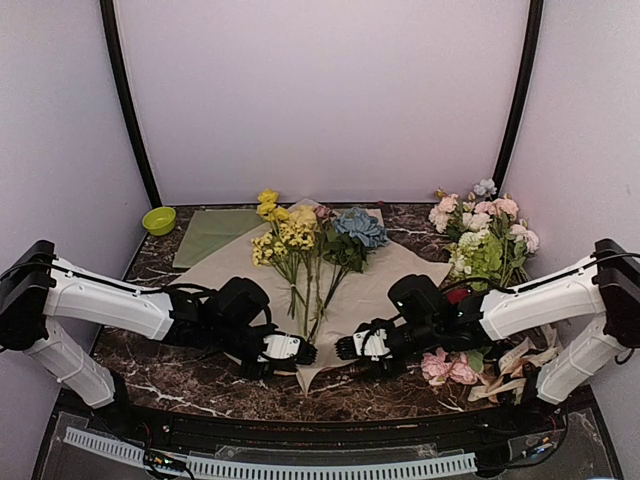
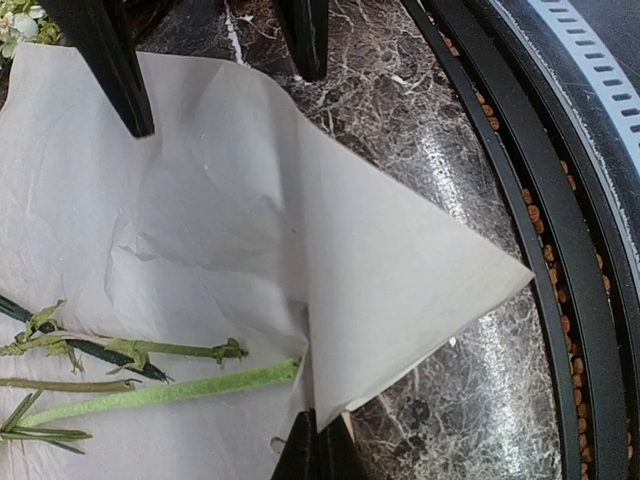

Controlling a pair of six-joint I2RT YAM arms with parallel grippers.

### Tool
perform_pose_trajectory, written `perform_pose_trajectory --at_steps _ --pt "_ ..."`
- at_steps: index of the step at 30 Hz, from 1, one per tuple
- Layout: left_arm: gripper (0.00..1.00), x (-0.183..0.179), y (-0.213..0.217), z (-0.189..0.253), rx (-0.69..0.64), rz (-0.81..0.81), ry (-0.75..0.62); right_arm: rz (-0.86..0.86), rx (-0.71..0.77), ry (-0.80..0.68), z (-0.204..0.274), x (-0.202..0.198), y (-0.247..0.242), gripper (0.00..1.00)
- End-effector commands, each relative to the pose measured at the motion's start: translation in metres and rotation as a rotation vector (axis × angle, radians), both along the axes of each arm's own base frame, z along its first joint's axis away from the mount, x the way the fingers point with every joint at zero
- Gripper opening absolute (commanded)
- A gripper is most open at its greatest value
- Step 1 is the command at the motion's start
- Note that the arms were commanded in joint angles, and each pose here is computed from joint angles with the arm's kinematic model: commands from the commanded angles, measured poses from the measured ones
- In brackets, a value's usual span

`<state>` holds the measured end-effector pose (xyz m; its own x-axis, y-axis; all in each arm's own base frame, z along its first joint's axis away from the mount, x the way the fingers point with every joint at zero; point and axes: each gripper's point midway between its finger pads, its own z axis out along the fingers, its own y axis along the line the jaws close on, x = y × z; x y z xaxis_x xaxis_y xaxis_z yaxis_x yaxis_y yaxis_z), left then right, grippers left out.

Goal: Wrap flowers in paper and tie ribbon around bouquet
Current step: Pass from the left arm to the right

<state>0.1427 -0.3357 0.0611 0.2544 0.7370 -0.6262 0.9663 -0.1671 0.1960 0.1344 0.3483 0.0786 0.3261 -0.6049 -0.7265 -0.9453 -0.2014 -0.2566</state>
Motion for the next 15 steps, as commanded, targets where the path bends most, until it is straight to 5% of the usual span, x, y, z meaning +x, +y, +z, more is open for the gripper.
perform_pose_trajectory --at_steps 1,5,10,12,13,15 --pt "0.0 0.0 -0.004 0.017 -0.045 -0.006 0.008 0.007 0.002 -0.173 0.005 0.022 0.02 0.61" --pt "0.0 -0.001 -0.003 0.018 -0.055 -0.009 0.011 0.033 0.005 -0.157 0.0 0.019 0.026 0.53" --pt "0.0 0.0 -0.004 0.019 -0.062 -0.003 0.018 0.07 -0.001 -0.102 -0.001 0.008 0.025 0.03" --pt "0.0 0.0 -0.004 0.023 -0.073 0.002 0.028 0.062 -0.003 -0.081 -0.001 0.006 0.021 0.0" --pt "0.06 -0.002 -0.004 0.026 -0.075 0.003 0.04 0.051 -0.005 -0.066 -0.001 0.007 0.019 0.0" --pt "0.42 -0.003 -0.002 0.031 -0.067 0.012 0.076 0.018 -0.005 -0.014 0.001 0.01 0.017 0.0"
